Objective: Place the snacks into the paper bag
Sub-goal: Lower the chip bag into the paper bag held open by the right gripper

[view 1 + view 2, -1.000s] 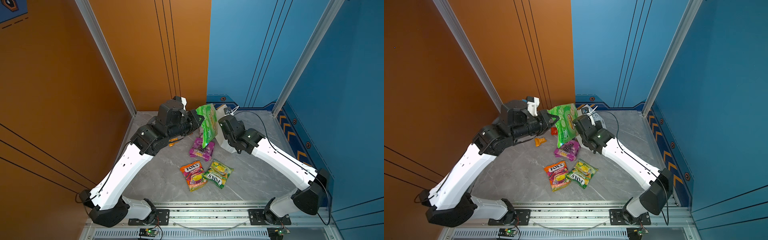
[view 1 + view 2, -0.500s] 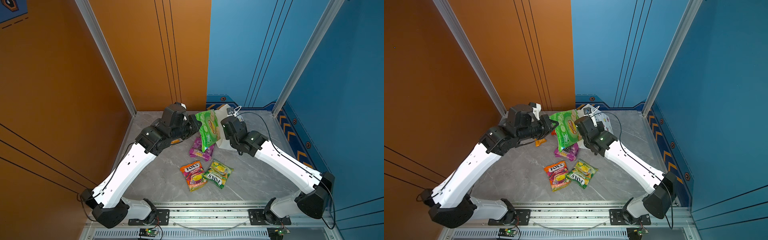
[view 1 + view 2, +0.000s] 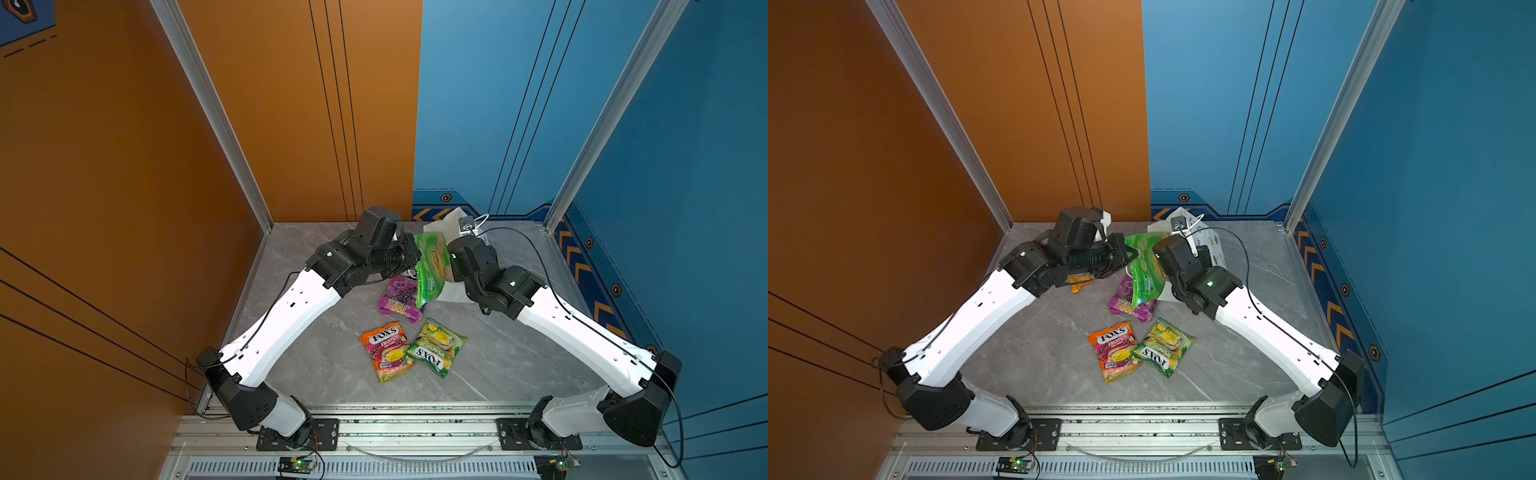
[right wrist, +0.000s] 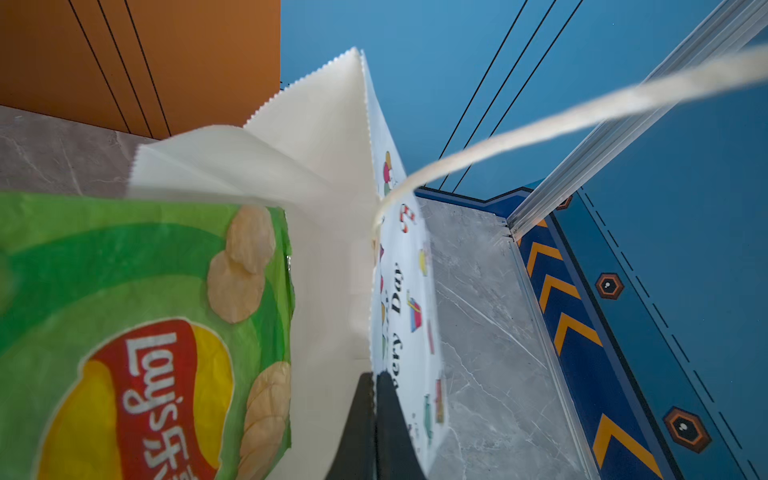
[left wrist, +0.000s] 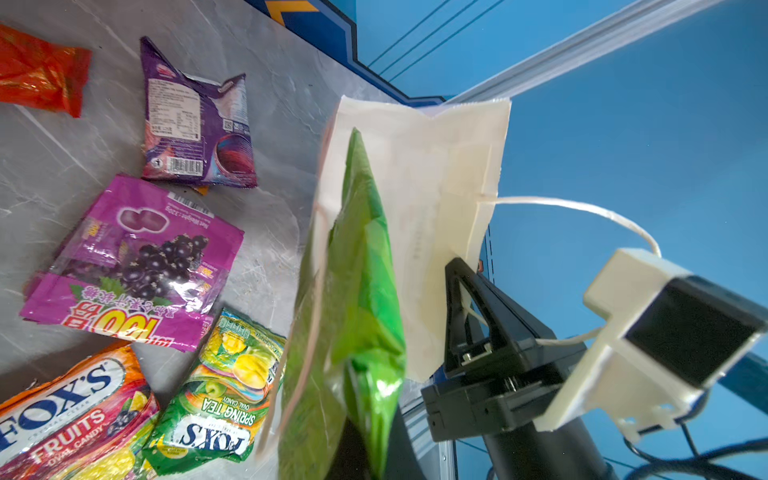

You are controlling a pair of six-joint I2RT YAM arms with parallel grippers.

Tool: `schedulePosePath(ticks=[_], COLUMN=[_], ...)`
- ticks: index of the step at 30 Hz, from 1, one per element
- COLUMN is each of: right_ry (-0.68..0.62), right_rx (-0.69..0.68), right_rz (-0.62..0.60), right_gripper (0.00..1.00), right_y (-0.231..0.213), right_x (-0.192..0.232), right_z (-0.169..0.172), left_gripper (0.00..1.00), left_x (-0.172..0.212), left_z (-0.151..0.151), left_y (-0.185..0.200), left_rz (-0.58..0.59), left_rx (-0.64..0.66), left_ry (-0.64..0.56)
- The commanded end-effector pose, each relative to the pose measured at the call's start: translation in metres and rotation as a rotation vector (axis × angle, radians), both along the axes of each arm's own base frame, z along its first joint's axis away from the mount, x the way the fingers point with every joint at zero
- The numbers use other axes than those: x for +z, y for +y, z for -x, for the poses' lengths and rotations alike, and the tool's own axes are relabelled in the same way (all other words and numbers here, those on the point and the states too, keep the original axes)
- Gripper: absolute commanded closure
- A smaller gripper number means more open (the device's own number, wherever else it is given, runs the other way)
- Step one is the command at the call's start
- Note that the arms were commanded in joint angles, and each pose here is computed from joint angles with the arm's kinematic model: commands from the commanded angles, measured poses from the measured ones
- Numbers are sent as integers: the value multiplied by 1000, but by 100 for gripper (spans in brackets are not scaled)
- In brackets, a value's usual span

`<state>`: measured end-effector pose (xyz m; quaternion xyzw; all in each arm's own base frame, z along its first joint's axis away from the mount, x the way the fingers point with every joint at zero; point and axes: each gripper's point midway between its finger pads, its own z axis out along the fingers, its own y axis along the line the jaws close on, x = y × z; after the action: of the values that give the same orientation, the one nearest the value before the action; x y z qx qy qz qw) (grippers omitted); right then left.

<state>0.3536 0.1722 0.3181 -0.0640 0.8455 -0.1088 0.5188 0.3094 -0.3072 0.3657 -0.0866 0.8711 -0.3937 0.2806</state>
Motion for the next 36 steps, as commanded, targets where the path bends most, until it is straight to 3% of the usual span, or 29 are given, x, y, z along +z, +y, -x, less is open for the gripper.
schedulePosePath(ticks=[1, 19, 36], right_ry=[-8, 13, 31], right_rx=[-23, 104, 123], right_rz=[-28, -140, -104], right_gripper=[100, 100, 100], right_y=[-2, 29, 41], right_x=[-1, 2, -2], right_z=[-1, 24, 32], left_gripper=[100, 100, 100], left_x=[31, -13, -36], left_z=[15, -48, -75], left_y=[-6, 13, 30], left_rz=[9, -81, -275], left_rx=[-62, 66, 114], left_ry=[-90, -5, -15])
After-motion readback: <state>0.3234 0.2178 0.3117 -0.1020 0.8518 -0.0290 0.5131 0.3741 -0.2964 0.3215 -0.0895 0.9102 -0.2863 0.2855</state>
